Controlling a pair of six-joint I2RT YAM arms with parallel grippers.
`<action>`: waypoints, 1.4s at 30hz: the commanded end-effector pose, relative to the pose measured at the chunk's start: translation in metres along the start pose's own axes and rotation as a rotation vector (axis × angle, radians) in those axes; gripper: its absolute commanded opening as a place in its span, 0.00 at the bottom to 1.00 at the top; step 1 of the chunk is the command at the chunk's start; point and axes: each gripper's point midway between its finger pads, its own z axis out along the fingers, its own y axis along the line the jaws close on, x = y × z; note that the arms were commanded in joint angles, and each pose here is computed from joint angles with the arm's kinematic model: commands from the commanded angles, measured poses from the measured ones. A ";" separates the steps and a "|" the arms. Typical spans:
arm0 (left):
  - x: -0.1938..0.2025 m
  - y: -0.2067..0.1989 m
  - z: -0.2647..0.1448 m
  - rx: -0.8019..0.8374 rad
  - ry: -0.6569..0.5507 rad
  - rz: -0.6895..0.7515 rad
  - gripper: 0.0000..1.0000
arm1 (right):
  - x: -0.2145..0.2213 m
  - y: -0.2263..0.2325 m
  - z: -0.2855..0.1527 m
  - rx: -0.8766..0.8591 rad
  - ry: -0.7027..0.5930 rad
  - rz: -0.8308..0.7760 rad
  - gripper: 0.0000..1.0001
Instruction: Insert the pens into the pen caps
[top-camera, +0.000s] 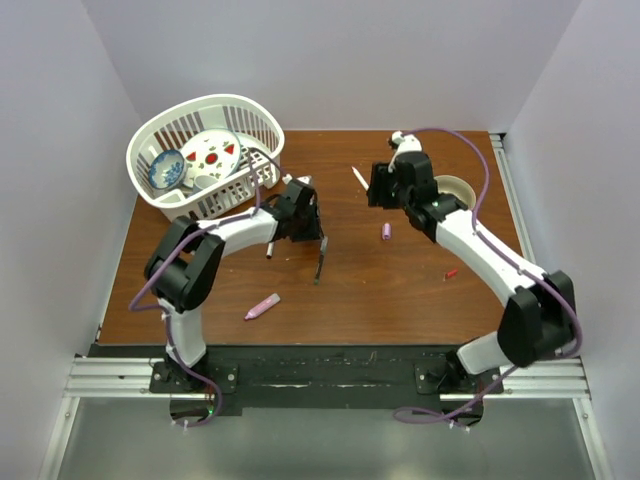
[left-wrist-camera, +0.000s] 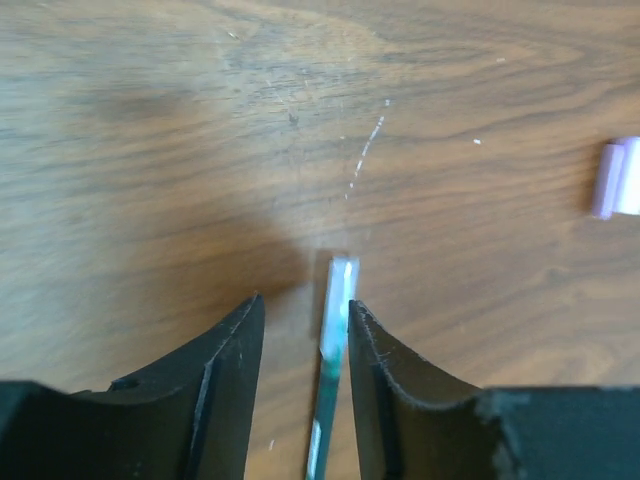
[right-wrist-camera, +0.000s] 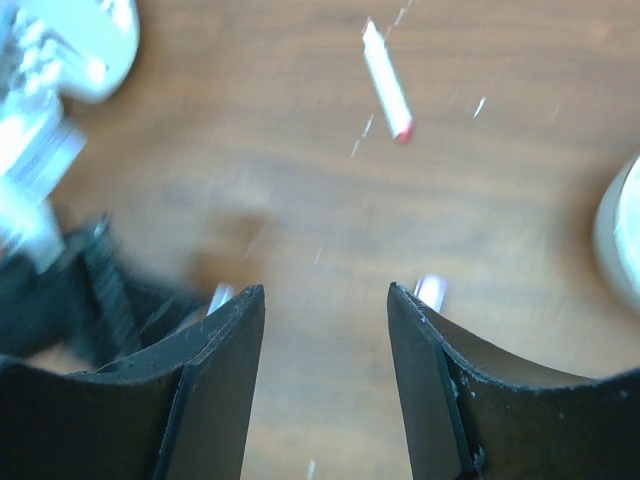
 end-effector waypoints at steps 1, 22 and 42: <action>-0.039 -0.019 -0.060 0.088 -0.141 0.052 0.48 | -0.030 -0.012 0.048 0.022 -0.015 -0.068 0.56; -0.013 -0.008 -0.193 0.250 -0.306 0.276 0.95 | 0.004 -0.056 0.226 0.160 0.211 -0.239 0.52; -0.010 -0.015 -0.218 0.334 -0.365 0.231 0.92 | 0.030 -0.053 0.246 0.115 0.287 -0.258 0.34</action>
